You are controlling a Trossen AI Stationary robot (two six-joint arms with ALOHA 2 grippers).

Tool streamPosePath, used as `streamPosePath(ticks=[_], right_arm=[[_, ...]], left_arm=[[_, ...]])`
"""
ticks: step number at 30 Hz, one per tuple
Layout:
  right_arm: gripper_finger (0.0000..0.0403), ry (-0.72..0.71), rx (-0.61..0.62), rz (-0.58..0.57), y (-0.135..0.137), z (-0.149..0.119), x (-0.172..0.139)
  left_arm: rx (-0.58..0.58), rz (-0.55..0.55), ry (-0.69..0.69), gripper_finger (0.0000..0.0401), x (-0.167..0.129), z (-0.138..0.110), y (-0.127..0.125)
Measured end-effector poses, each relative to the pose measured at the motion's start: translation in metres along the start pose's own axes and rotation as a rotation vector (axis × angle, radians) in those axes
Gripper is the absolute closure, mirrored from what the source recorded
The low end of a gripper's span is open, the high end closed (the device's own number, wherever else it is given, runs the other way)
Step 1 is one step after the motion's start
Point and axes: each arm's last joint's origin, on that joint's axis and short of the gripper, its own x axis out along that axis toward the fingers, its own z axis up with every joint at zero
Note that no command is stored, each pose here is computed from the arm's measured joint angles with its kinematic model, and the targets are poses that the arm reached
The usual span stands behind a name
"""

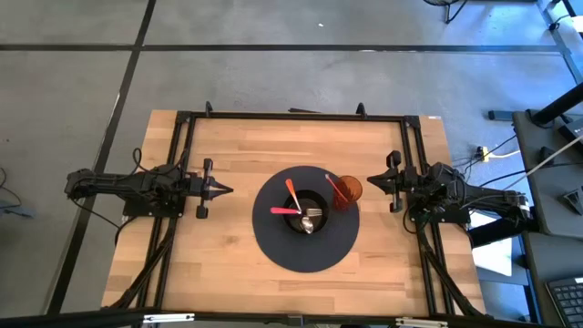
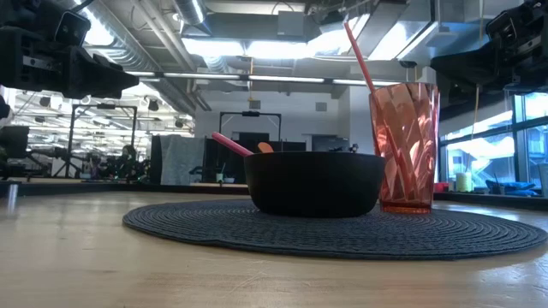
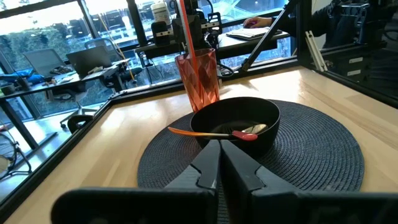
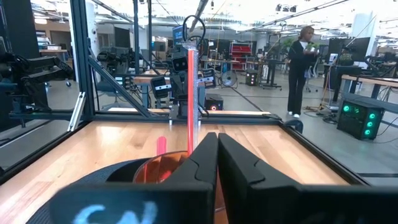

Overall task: Pick & Place Utensil
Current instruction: Return to Home Position

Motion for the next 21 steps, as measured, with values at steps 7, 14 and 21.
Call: streamPosePath(ticks=[7,14,21], right_arm=[[0.0389,0.000,-0.001,0.000,0.0000,-0.0001,0.0000],[0.0389,0.000,0.002,0.000,0.0000,0.0000,0.0000],[0.0389,0.000,0.001,0.000,0.0000,0.0000,0.0000]], left_arm=[[0.000,0.000,0.000,0.0397,0.0000,0.0001,0.0000],[0.000,0.000,0.000,0.0394,0.0000,0.0000,0.0000],[0.000,0.000,0.000,0.0396,0.0000,0.0000,0.0000]])
